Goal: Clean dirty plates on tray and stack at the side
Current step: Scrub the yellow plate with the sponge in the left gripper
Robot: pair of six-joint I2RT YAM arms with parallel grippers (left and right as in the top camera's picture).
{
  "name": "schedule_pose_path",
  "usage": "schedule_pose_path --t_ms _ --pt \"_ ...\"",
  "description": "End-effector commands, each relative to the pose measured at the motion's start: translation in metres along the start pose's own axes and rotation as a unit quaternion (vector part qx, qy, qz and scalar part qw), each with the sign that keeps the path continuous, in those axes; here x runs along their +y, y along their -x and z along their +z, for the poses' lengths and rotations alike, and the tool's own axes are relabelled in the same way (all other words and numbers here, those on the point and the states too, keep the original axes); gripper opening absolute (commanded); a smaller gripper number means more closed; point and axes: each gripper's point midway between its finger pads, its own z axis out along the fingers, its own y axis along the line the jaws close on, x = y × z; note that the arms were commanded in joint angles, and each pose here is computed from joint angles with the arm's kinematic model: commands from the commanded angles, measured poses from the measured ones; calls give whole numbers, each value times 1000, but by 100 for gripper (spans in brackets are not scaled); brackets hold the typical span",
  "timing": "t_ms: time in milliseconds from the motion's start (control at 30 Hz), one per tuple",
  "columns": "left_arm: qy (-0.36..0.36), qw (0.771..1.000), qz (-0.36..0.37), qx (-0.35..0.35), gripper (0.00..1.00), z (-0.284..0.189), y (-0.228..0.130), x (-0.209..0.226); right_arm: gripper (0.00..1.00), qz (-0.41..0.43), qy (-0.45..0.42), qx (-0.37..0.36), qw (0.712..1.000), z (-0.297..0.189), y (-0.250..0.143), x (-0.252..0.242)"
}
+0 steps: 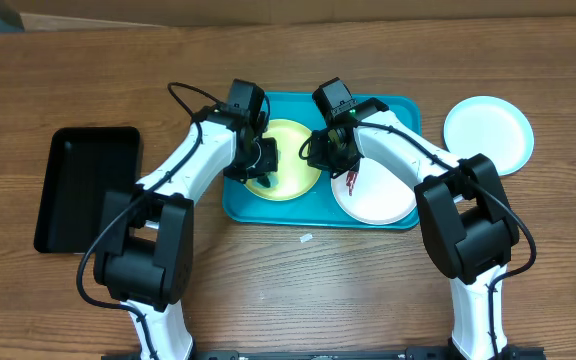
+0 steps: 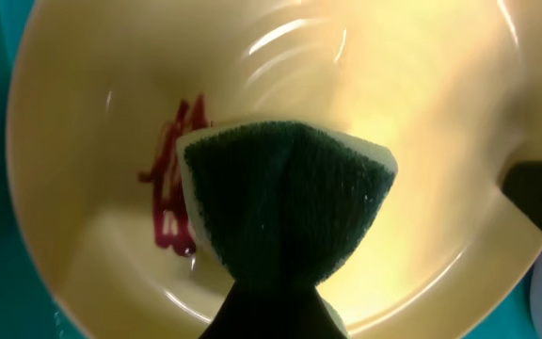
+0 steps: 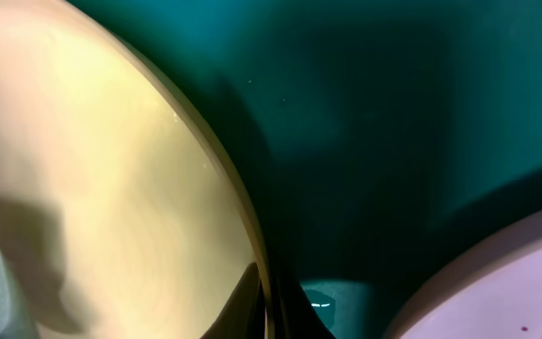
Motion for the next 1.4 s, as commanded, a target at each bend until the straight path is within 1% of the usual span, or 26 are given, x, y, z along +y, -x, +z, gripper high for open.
schedule_pose_path --t_ms 0,200,500,667,867,1100,1200,1300,1367 --pt "-12 1000 -4 -12 4 -3 1 -7 4 16 -57 -8 998 12 1 -27" --pt "-23 999 8 -38 4 -2 12 -16 4 16 -56 -9 998 12 1 -27" --pt "-28 998 18 -51 4 -1 16 -23 4 16 -55 -10 998 12 2 -26" --pt "0 998 13 -60 4 -1 19 -13 4 15 -55 -10 998 12 2 -26" --pt "0 998 12 -54 4 5 13 -11 4 16 -55 -10 998 12 2 -26" --pt "6 999 10 -43 5 25 -6 2 4 16 -56 -9 998 12 1 -27" --pt "42 998 10 -45 4 27 -8 16 4 16 -57 -9 998 12 1 -27" --pt "124 991 7 -57 4 22 -7 45 4 16 -58 -9 998 12 1 -28" --pt "182 981 6 -62 4 14 -7 65 4 16 -61 -10 998 11 1 -29"
